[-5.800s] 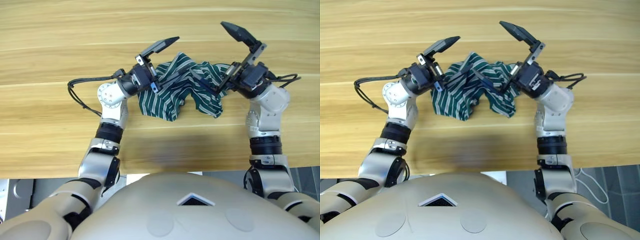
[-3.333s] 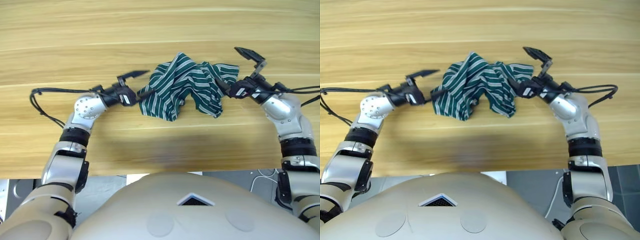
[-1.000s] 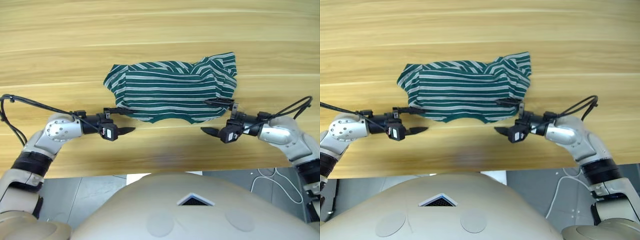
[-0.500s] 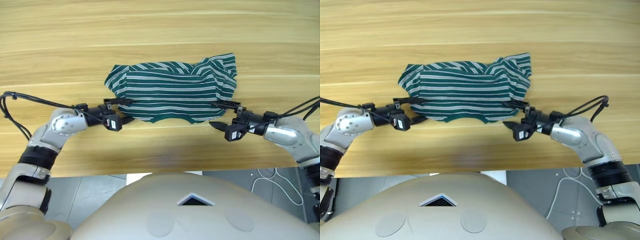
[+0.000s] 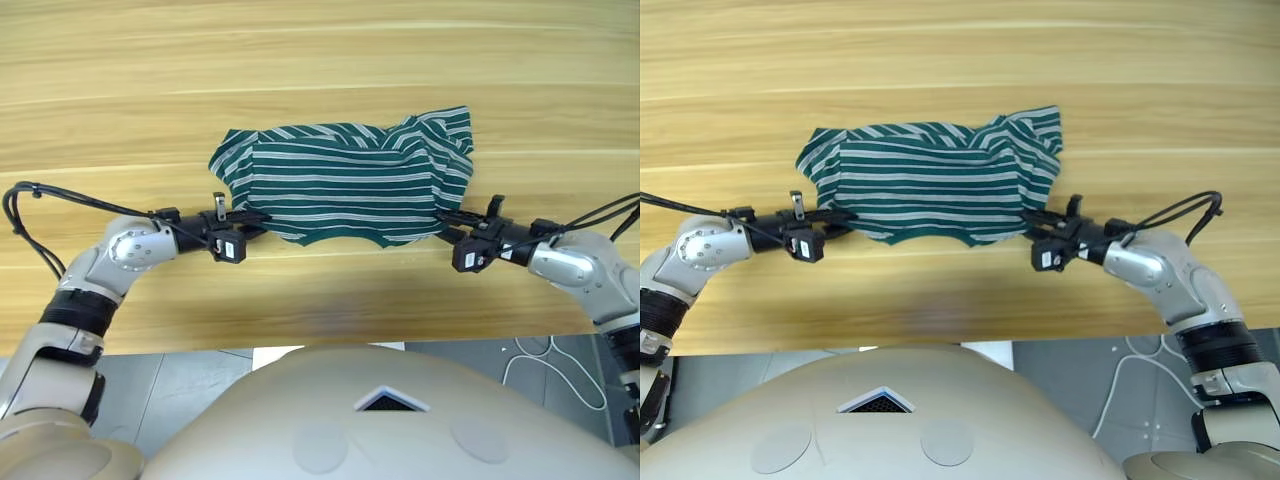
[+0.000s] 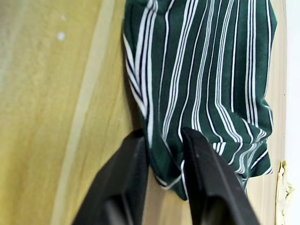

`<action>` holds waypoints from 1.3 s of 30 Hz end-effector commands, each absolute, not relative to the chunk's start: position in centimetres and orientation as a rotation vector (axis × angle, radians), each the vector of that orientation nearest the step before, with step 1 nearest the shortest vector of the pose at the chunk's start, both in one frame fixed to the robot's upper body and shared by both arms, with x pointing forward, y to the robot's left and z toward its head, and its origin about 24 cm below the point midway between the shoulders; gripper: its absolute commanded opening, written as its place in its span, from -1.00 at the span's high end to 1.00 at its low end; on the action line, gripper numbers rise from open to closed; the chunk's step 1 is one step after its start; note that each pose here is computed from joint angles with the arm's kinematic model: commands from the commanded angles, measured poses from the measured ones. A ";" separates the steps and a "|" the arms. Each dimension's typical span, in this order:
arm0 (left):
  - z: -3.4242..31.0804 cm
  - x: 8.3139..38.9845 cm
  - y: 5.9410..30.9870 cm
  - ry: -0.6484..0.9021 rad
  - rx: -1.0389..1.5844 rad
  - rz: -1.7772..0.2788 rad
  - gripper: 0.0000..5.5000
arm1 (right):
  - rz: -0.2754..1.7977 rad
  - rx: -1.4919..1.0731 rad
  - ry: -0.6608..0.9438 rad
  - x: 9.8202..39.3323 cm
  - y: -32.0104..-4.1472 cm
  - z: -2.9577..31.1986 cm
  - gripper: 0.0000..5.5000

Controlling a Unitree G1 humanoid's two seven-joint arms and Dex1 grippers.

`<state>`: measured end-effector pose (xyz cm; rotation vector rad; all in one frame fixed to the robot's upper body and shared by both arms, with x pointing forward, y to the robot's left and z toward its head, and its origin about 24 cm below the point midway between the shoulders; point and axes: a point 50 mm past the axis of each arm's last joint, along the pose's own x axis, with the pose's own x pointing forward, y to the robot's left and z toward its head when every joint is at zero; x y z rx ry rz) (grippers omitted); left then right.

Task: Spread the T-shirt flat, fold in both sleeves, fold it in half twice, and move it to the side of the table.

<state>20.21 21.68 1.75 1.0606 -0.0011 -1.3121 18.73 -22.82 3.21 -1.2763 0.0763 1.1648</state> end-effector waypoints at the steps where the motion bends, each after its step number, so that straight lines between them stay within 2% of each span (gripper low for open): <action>1: 0.1 19.2 22.4 0.129 1.078 -1.361 0.96 | 1.189 -1.287 0.154 18.2 -23.2 2.1 0.85; 4: 0.2 19.2 22.5 0.125 1.076 -1.358 1.00 | 1.199 -1.278 0.141 18.2 -22.9 2.0 1.00; 14: 2.4 19.2 22.1 -0.012 0.975 -1.345 1.00 | 1.160 -1.256 0.063 18.6 -22.7 3.0 1.00; 16: 3.5 19.6 22.3 -0.072 0.962 -1.308 1.00 | 1.000 -1.236 -0.053 20.5 -22.4 5.2 1.00; 18: 6.4 20.7 22.2 -0.211 0.931 -1.230 1.00 | 0.815 -1.170 -0.218 22.6 -22.3 8.8 1.00; 21: 11.0 21.1 22.2 -0.435 0.872 -1.158 1.00 | 0.654 -1.037 -0.439 23.1 -22.7 14.3 1.00; 22: 12.7 20.5 21.9 -0.520 0.822 -1.164 1.00 | 0.649 -0.970 -0.528 22.3 -22.3 16.4 1.00; 24: 16.3 16.4 20.7 -0.734 0.679 -1.304 1.00 | 0.828 -0.881 -0.737 18.0 -20.9 19.4 1.00; 27: 18.9 11.8 20.2 -0.920 0.521 -1.462 1.00 | 1.218 -0.841 -0.955 10.7 -20.7 19.2 1.00; 29: 20.0 9.1 20.5 -1.036 0.442 -1.536 1.00 | 1.291 -0.708 -1.096 7.9 -21.9 20.1 1.00; 30: 19.9 8.3 20.7 -1.034 0.424 -1.585 1.00 | 1.317 -0.661 -1.089 7.6 -22.2 20.1 1.00; 32: 18.6 8.9 21.0 -0.916 0.509 -1.600 1.00 | 1.345 -0.702 -0.949 8.5 -22.6 18.7 1.00; 36: 10.8 16.4 22.8 -0.228 0.961 -1.501 1.00 | 1.394 -1.160 -0.141 15.9 -23.6 9.2 1.00; 38: 8.3 22.1 25.6 0.148 1.237 -1.419 1.00 | 1.366 -1.439 0.157 21.4 -26.3 9.1 1.00; 39: 8.9 25.0 26.8 0.288 1.314 -1.375 1.00 | 1.313 -1.553 0.280 24.6 -27.4 10.4 1.00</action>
